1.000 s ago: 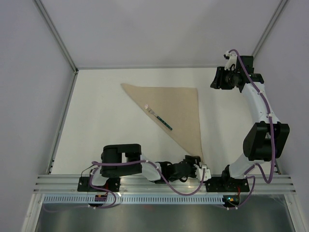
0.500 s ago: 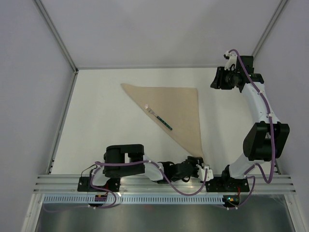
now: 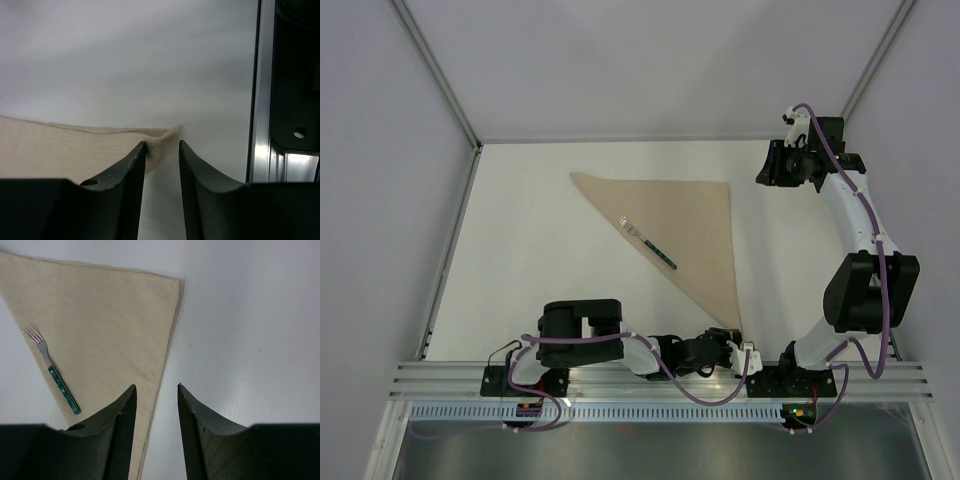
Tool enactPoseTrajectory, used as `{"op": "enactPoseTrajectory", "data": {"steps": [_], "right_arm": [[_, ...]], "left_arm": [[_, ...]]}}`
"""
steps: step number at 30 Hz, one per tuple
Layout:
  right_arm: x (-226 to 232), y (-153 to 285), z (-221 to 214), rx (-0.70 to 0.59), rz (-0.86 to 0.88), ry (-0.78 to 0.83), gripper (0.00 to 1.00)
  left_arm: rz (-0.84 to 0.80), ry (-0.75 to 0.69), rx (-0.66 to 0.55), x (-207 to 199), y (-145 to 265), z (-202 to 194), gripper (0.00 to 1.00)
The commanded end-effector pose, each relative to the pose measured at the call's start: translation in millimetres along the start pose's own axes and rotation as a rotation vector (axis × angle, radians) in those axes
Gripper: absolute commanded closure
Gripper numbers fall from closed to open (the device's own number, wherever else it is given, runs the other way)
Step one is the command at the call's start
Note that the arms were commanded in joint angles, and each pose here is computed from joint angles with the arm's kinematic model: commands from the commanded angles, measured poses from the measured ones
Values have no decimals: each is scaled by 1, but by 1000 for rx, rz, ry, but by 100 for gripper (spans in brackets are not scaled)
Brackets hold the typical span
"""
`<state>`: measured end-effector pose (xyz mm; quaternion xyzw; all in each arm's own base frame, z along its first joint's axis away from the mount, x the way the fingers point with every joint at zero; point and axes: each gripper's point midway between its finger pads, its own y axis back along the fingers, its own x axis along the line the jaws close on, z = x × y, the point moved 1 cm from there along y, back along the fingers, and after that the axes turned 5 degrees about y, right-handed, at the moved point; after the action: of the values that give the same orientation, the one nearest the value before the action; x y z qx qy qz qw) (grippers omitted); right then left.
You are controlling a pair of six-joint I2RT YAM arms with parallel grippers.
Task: Fold the napkin, place the utensils inside, and roll it up
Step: Fold the napkin at the center of the board.
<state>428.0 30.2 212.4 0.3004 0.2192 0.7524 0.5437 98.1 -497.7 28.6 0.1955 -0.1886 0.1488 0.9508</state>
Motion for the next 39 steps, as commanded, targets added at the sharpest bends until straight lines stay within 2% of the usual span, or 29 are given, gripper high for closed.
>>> {"op": "enactPoseTrajectory", "data": {"steps": [1, 19, 21, 23, 25, 28, 34, 39], "right_arm": [[6, 8, 10, -43, 18, 3, 56], [5, 5, 4, -23, 22, 0, 57], [6, 5, 4, -24, 23, 3, 57], [5, 4, 3, -20, 22, 0, 57], [5, 5, 3, -22, 21, 1, 57], [5, 5, 2, -20, 19, 2, 58], [5, 4, 2, -17, 19, 2, 58], [4, 3, 1, -15, 21, 1, 58]], "left_arm": [[-24, 27, 18, -12, -4, -9, 63], [3, 67, 17, -9, -7, -8, 77], [10, 75, 20, -7, -7, -9, 85], [11, 84, 16, -7, -7, -7, 86], [19, 98, 14, -4, -7, -6, 95], [27, 116, 5, 0, -8, -2, 98], [41, 246, -9, 18, -8, 10, 98], [69, 448, -52, 54, -3, 30, 98]]}}
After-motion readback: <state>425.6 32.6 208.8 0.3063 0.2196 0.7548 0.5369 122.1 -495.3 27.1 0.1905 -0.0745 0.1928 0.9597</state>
